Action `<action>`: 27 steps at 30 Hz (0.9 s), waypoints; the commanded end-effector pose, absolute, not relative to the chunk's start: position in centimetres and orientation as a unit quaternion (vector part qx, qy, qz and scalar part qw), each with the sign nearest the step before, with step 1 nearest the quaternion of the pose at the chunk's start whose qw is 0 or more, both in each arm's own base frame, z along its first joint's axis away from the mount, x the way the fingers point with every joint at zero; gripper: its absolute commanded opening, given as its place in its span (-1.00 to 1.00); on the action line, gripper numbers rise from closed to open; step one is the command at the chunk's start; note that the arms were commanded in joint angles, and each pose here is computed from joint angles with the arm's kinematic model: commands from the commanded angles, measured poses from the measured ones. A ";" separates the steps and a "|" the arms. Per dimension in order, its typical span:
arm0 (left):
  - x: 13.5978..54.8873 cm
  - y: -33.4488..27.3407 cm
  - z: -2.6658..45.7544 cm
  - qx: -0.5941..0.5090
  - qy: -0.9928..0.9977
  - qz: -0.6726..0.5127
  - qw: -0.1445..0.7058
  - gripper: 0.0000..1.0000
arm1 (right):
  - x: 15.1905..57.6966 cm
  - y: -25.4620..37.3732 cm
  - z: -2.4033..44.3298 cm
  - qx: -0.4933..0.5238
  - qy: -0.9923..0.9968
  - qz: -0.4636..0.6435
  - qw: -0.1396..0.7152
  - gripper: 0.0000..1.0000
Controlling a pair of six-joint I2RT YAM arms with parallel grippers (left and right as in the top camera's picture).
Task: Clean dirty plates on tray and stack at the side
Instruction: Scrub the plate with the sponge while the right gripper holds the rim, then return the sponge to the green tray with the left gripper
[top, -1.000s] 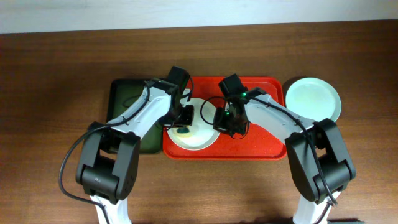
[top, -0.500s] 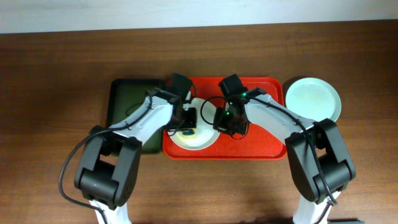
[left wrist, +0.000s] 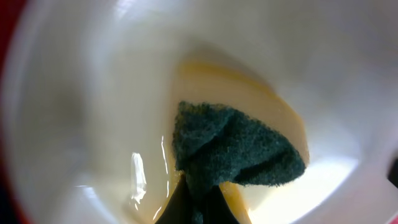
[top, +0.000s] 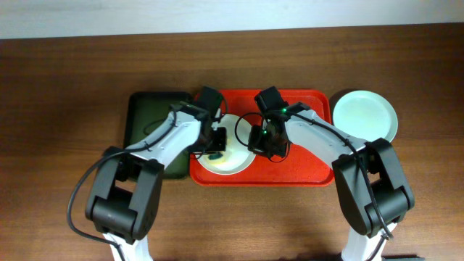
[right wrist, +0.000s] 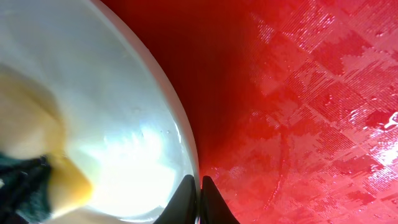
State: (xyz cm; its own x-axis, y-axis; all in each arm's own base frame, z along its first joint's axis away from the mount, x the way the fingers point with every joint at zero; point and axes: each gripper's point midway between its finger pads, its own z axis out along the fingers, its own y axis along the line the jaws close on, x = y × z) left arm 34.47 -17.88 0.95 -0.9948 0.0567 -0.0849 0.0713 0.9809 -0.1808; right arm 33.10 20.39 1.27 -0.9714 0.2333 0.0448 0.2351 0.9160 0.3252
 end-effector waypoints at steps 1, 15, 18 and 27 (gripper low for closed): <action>35.4 -14.6 0.2 0.009 0.998 -0.043 0.046 -1.00 | 32.8 20.3 1.0 -0.115 -0.980 -0.160 0.004 -0.90; 33.0 -23.9 1.2 0.114 0.984 -0.120 0.058 -1.00 | 32.8 20.3 0.9 -0.115 -0.980 -0.159 0.004 -0.89; 35.2 -20.4 1.7 0.079 0.991 -0.074 0.073 -1.00 | 32.8 20.3 0.9 -0.114 -0.981 -0.159 0.004 -0.89; 35.1 -19.8 3.1 0.108 0.977 -0.183 0.035 -1.00 | 32.8 20.3 0.9 -0.113 -0.981 -0.159 0.004 -0.90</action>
State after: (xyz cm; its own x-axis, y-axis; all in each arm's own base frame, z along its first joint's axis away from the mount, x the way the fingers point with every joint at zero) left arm 35.21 -16.75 1.63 -0.9922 0.0924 -0.0842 0.1082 0.9721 -0.2083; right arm 33.14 20.27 1.25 -0.9711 0.2348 0.0425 0.2358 0.9173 0.3210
